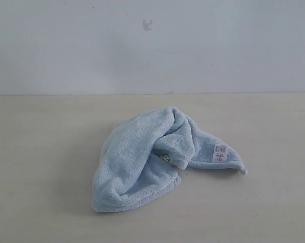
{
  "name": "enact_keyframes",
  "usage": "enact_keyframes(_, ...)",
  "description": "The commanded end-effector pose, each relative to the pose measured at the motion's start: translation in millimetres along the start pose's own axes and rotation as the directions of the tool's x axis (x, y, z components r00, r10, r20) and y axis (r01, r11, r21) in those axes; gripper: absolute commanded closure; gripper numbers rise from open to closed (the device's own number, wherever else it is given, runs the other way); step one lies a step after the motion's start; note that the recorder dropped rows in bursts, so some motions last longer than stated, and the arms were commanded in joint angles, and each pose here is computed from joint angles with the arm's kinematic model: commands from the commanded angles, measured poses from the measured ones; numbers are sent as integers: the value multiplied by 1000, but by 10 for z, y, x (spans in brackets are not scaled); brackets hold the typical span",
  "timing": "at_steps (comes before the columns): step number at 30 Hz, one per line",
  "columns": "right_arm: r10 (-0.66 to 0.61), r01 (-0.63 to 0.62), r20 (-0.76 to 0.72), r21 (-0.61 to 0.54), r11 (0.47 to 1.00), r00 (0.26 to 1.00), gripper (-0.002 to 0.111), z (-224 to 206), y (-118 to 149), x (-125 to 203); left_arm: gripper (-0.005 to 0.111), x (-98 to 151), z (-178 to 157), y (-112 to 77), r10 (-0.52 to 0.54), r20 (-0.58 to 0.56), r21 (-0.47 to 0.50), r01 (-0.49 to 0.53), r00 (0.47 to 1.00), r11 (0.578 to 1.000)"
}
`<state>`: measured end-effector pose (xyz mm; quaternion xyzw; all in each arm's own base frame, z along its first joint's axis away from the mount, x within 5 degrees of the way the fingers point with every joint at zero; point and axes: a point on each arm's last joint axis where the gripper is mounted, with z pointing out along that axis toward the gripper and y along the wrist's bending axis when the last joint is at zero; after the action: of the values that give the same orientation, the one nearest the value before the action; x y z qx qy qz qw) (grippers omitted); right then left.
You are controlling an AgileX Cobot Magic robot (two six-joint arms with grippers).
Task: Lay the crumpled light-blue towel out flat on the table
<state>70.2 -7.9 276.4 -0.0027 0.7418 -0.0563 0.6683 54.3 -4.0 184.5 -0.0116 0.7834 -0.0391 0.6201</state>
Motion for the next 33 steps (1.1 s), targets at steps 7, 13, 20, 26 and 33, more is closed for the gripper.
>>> enact_keyframes(7, 69, -57, -221, 57, 997, 973, 107, -81, -57, 51, 103, -12, -4, -3, -1, 13, 4, 1, 1000, 1000)
enact_keyframes(13, 123, -175, -343, -124, 977, 931, 107, -77, 141, 55, 103, -12, -4, -3, -1, 13, 4, 1, 1000, 1000)
enact_keyframes(20, 83, -196, -351, -299, 934, 933, 107, 124, 322, 4, 103, -12, -4, -3, -1, 13, 4, 1, 1000, 1000)
enact_keyframes(26, 133, -228, -351, -246, 942, 927, 107, 356, 304, -81, 103, -12, -4, -3, -1, 13, 4, 1, 1000, 1000)
enact_keyframes(33, 2, -275, -710, -270, 923, 704, 107, 1088, 467, 28, 103, -12, -4, -3, -1, 13, 4, 1, 1000, 1000)
